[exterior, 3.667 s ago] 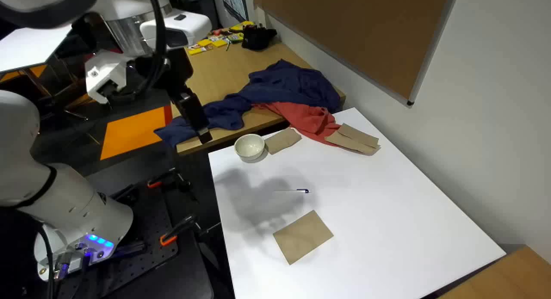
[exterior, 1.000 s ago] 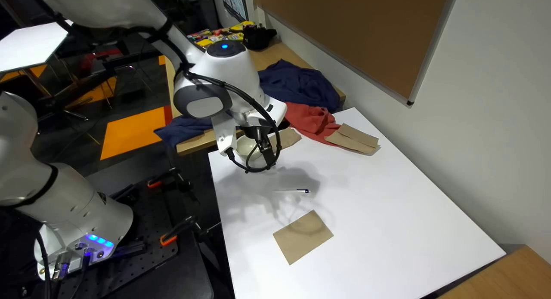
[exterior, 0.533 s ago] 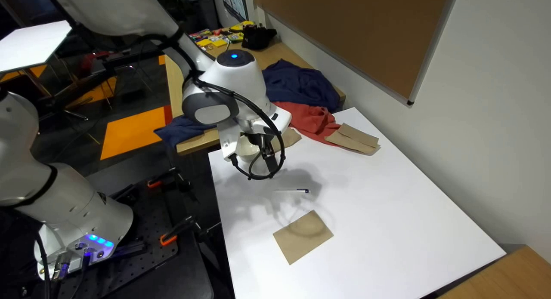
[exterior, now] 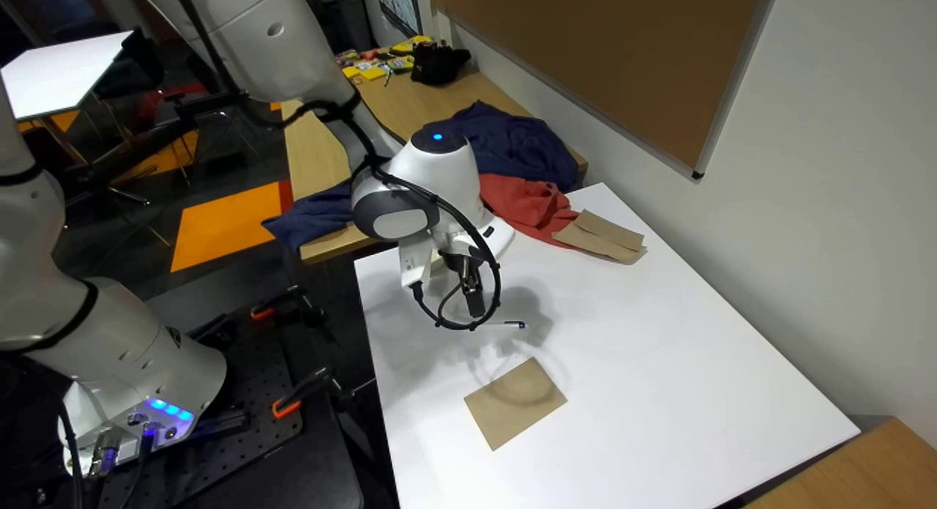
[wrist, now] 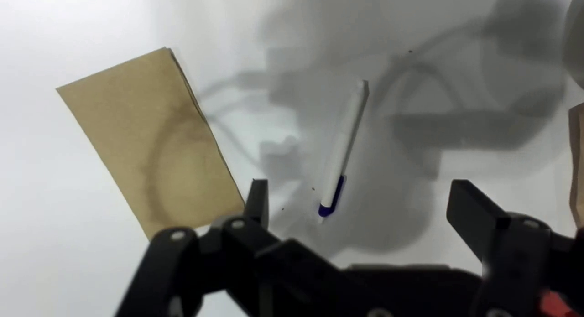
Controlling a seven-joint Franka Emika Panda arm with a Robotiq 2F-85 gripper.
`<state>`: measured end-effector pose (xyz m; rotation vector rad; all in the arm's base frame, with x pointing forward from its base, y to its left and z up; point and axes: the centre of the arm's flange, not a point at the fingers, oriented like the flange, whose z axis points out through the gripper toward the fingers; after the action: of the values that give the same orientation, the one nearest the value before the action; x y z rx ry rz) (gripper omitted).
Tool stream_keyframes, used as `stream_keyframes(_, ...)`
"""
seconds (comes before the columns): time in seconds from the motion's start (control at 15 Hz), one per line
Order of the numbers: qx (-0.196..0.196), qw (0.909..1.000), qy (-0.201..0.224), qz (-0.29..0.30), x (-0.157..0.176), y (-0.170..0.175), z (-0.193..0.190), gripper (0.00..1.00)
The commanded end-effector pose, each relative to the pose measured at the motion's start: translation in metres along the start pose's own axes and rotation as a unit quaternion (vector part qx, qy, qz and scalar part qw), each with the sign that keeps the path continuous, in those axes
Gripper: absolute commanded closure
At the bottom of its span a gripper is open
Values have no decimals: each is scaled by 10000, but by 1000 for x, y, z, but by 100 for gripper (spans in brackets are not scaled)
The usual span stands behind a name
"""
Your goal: Put the pen in the bowl
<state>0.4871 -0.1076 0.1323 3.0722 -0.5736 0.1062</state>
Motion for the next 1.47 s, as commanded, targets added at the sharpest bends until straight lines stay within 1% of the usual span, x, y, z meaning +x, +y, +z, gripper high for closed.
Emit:
stream_keyframes(0.0, -170, 9994, 155, 252, 20, -5, 29, 0)
stream_keyframes(0.33, -287, 9987, 37, 431, 27, -11, 61, 0)
stream_keyframes(0.8, -434, 9977, -19, 513, 38, -16, 93, 0)
stream_keyframes(1.4, -410, 9979, -115, 495, 45, -14, 116, 0)
